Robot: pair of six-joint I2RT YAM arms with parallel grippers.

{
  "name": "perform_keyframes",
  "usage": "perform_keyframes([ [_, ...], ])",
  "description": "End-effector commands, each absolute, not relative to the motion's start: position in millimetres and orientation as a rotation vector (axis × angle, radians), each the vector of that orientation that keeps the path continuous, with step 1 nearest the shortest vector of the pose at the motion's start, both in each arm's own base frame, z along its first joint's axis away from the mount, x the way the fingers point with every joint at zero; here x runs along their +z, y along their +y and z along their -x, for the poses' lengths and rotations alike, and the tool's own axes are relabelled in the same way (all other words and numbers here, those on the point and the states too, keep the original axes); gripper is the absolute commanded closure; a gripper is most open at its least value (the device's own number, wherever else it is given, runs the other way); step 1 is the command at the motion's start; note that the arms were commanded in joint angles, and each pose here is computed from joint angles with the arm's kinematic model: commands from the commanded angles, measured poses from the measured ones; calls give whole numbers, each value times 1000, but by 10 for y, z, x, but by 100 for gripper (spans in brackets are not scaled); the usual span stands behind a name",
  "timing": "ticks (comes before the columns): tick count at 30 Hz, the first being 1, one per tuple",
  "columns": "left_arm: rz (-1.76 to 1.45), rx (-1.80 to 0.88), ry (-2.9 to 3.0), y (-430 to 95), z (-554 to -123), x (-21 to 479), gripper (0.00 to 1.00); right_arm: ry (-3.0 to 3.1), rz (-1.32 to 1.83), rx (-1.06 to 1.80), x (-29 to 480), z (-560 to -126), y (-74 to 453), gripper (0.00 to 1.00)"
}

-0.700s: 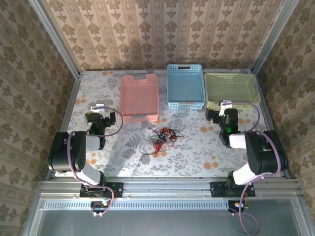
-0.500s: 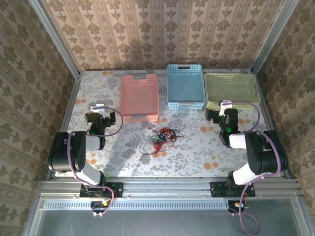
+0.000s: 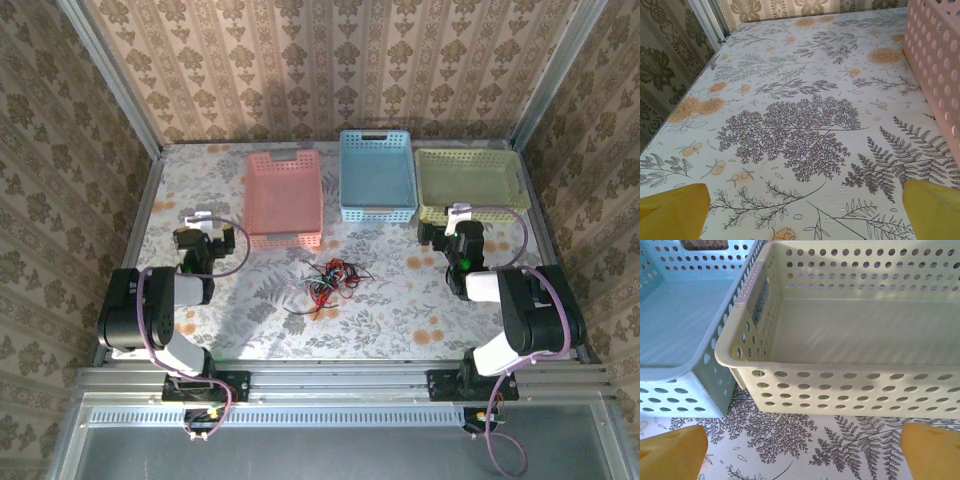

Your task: Untangle the cables

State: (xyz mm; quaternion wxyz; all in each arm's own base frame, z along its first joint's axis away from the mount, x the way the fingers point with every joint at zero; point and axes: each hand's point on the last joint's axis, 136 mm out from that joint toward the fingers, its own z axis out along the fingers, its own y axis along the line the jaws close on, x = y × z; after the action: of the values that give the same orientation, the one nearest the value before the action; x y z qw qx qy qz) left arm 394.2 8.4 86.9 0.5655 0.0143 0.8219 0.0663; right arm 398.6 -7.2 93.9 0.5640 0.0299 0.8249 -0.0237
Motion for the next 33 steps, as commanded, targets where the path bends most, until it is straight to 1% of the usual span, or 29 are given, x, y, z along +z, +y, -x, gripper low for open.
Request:
perform_keyframes([
  [1,-37,145,1905,59,-3991,967,0,1920,-84,-66,986,-4000,-87,0],
  [20,-38,142,1905,51,-3986,966,0,1924,-83,-63,975,-3997,-83,0],
  [22,-37,170,1887,57,-3964,1078,0,1925,-85,-64,976,-4001,-88,0],
  [24,-41,207,1881,32,-3904,1326,0,1913,-106,-89,1021,-4004,-121,0],
  [25,-44,225,1862,3,-3862,1536,0,1917,-129,-133,1081,-3997,-153,0],
  [28,-35,108,1756,-219,-3713,2270,0,1957,-125,-224,1639,-4002,-87,0],
  [30,98,11,1755,-210,-3556,2668,0,1992,-160,-234,2126,-3943,17,0],
  [31,233,-62,1763,-156,-3453,2841,0,2013,-196,-217,2406,-3872,79,0],
  [33,515,-194,1838,-37,-3131,2963,0,2111,-241,-52,2728,-3672,279,0],
])
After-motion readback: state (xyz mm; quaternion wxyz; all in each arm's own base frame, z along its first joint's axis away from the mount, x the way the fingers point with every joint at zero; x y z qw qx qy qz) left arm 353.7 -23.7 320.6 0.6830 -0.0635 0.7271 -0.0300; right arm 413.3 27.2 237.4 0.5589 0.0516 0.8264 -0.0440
